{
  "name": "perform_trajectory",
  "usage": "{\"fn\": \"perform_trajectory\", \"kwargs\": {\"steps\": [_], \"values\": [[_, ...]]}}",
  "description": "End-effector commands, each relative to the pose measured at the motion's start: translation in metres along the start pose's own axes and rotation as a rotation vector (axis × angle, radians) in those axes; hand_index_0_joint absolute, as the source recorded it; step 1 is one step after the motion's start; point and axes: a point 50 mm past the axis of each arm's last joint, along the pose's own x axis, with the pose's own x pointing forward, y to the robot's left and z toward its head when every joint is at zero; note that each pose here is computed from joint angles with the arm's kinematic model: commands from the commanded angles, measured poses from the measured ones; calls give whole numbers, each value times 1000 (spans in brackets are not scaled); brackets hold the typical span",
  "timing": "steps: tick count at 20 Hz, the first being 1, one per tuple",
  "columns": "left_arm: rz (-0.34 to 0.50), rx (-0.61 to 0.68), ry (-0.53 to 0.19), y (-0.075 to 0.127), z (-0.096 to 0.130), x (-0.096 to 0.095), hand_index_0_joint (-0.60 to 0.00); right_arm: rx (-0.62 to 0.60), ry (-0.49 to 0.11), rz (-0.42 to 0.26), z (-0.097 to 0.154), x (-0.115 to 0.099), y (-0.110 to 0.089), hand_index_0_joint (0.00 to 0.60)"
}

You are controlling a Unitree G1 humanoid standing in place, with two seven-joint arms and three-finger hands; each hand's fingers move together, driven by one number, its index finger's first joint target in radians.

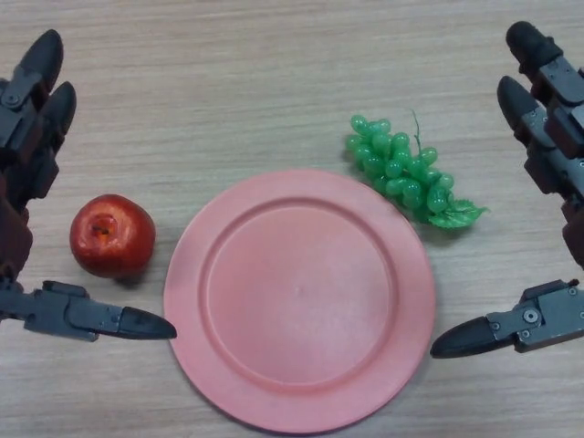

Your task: Pick up the red apple and place it on the plate

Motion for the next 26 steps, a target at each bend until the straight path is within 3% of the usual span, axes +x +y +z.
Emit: {"fn": "perform_trajectory", "kwargs": {"steps": [1,6,12,16,21,24,26], "values": [[64,127,-179,26,22,-4,0,-51,-186,-47,25,-3,-10,0],[142,206,-131,50,-3,1,0,-42,-200,-66,25,-4,-15,0],[178,335,-31,66,-57,15,0,-65,-202,-82,25,-6,-16,0],[140,326,-2,62,-80,30,0,-73,-197,-99,25,-7,-20,0],[104,242,18,41,-90,44,0,-86,-213,-131,26,-12,-25,0],[105,287,-2,34,-93,50,0,-104,-223,-147,29,-14,-28,0],[104,330,3,33,-96,51,-200,-106,-226,-150,30,-15,-28,0]]}}
